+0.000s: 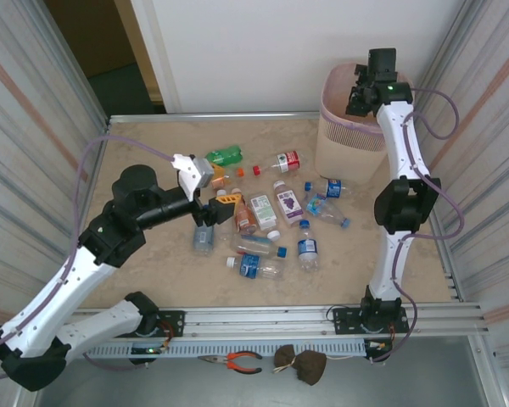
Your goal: Put the plastic bottles in the bin
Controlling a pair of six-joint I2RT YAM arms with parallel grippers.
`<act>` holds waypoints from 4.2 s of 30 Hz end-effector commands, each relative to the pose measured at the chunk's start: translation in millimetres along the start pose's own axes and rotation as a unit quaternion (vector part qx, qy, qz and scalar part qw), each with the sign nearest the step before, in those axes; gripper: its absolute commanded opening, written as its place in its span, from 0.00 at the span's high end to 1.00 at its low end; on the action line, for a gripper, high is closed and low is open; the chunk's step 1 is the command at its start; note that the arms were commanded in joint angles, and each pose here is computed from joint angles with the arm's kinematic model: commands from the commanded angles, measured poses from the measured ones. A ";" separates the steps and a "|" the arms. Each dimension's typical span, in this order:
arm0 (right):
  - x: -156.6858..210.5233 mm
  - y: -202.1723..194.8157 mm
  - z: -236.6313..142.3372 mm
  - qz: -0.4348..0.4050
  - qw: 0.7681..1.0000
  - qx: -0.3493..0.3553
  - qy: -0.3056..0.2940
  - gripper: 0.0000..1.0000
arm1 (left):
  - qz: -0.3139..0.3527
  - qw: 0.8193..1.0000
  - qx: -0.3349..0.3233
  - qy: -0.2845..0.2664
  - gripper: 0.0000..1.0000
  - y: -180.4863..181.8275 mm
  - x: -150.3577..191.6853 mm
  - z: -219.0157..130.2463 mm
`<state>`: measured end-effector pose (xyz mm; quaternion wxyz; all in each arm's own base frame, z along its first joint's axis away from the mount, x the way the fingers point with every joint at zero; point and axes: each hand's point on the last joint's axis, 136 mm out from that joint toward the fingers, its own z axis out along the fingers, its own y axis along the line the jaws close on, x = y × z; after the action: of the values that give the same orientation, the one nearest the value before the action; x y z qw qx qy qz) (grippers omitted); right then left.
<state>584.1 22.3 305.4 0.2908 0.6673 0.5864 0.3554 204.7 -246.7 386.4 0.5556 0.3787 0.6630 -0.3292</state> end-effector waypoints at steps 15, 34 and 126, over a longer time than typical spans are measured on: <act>19.4 65.5 -121.0 -0.349 0.919 -0.183 0.010 0.22 | -0.079 0.982 -0.109 0.129 0.24 48.6 58.4 29.4; 95.0 -13.5 -211.4 -0.693 0.633 -0.313 0.148 0.30 | -0.243 0.908 -0.232 0.252 0.25 116.8 151.6 20.9; 160.7 -63.5 -320.0 -0.687 0.555 -0.432 0.183 0.21 | -0.210 0.972 -0.063 0.083 0.46 59.9 107.5 13.4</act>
<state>316.1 163.7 440.6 0.5861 -0.1974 0.7213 0.3120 255.4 -191.4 216.2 0.3727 0.1563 0.8646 -0.2985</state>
